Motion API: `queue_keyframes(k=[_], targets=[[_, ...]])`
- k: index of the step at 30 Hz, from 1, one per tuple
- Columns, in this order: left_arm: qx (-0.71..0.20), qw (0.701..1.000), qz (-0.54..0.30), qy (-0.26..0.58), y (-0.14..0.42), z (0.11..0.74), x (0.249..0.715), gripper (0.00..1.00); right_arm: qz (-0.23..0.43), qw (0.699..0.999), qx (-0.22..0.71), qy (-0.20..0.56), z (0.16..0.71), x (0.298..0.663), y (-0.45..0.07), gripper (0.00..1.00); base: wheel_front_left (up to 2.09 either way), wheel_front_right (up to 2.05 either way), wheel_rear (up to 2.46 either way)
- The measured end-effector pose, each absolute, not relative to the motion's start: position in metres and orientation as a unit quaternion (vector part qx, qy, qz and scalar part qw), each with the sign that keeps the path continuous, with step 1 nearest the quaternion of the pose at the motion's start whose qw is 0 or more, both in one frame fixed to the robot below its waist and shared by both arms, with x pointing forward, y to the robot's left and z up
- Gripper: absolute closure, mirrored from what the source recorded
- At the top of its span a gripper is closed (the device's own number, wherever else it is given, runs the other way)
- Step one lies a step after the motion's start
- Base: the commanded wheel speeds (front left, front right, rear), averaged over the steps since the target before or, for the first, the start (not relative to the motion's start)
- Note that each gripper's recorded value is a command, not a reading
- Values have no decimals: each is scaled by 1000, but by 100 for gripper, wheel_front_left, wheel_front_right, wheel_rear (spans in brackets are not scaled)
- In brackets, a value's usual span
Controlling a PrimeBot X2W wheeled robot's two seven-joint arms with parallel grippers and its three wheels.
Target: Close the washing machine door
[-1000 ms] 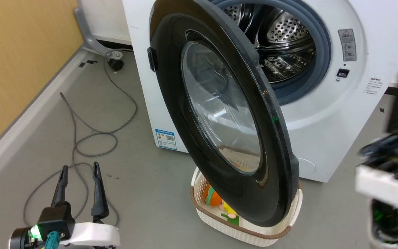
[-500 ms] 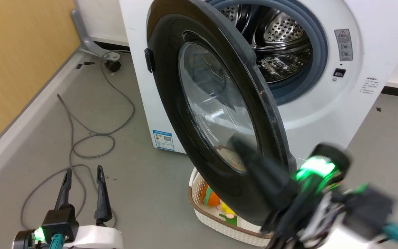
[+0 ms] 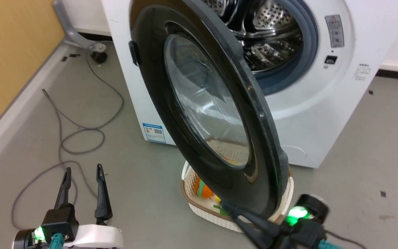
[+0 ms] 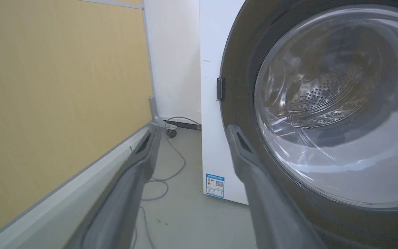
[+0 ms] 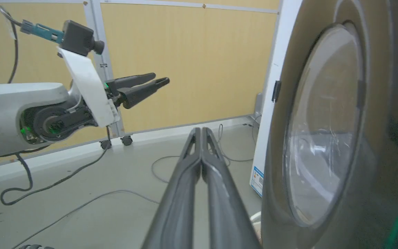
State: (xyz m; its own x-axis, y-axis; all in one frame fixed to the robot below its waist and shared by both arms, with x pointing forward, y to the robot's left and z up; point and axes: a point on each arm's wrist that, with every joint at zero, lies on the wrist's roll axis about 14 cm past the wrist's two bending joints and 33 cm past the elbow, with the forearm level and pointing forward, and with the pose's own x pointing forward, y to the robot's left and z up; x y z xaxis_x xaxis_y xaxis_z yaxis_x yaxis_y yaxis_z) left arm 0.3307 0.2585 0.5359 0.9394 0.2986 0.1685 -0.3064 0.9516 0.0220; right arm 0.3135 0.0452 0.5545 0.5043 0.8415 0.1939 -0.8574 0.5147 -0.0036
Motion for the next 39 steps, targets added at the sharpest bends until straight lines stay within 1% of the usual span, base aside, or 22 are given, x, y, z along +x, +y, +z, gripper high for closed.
queue_keyframes(k=[1, 4, 11, 17, 18, 22, 23, 24, 28, 29, 39], targets=[[25, 987, 143, -74, 252, 531, 339, 0, 443, 893, 33, -64, 537, 339, 20, 100, 0, 0, 0], [25, 988, 134, -70, 247, 528, 347, 0, 407, 911, 31, -57, 530, 358, 1, 100, 0, 0, 0], [28, 991, 117, -62, 237, 523, 365, 0, 335, 939, 41, -63, 530, 395, -36, 100, 0, 0, 0], [30, 992, 107, -58, 231, 518, 386, 0, 264, 960, 50, -74, 533, 445, -74, 100, 0, 0, 0], [29, 993, 96, -54, 224, 512, 403, 0, 229, 969, 46, -76, 531, 483, -95, 100, 0, 0, 0], [28, 994, 93, -51, 221, 507, 418, 0, 203, 975, 44, -78, 528, 520, -109, 100, 0, 0, 0], [28, 994, 93, -51, 221, 507, 418, 0, 203, 975, 44, -78, 528, 520, -109, 100, 0, 0, 0], [25, 994, 94, -46, 221, 502, 423, 0, 197, 976, 40, -80, 527, 537, -113, 100, 0, 0, 0], [23, 994, 97, -35, 221, 492, 429, 0, 184, 980, 31, -73, 520, 567, -119, 100, 0, 0, 0], [23, 994, 101, -29, 223, 487, 431, 0, 168, 983, 31, -68, 517, 587, -127, 100, 0, 0, 0], [22, 994, 108, -19, 226, 479, 434, 0, 135, 989, 27, -46, 506, 621, -143, 100, 0, 0, 0]])
